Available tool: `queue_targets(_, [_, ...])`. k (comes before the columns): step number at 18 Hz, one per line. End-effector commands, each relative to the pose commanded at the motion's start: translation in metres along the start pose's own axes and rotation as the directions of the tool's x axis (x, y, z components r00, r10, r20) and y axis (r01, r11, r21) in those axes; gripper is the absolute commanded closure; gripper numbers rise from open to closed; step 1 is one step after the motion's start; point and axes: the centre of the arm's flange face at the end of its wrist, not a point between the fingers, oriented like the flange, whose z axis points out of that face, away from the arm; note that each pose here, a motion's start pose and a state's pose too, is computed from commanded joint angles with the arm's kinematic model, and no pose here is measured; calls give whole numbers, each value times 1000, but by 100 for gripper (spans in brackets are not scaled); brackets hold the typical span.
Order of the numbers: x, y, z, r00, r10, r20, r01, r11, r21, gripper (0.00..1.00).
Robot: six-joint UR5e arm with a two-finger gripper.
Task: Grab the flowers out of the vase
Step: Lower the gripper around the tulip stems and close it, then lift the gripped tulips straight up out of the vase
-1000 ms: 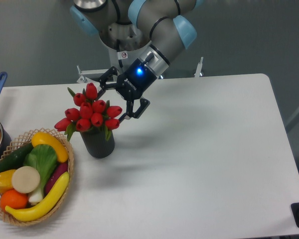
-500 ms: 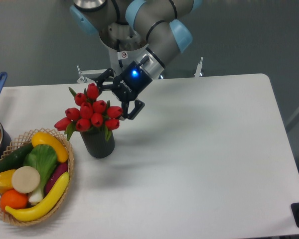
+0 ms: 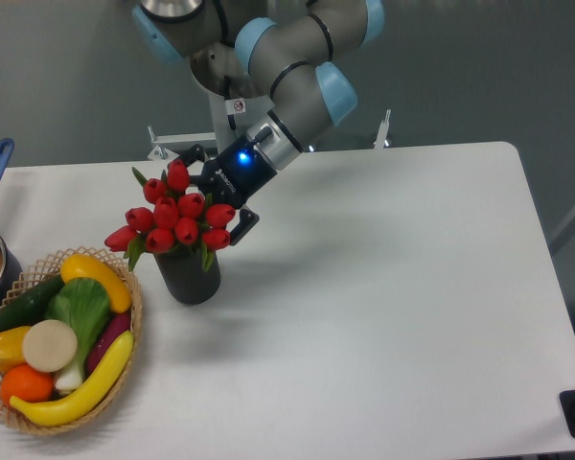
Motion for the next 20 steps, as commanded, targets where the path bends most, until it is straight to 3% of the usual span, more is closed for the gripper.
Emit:
queue_targets(3, [1,-1,-1,1000,0,2,0,1000,2,67])
queue_targets(6, [2,-6,-2,1000,7,2,-7,1000,19,85])
queue_targets(14, [6,-21,-12,1000,15,16,-16,997,80,87])
queue_targets(20, [5,-46,-23,999,-40,26,37,994,106,86])
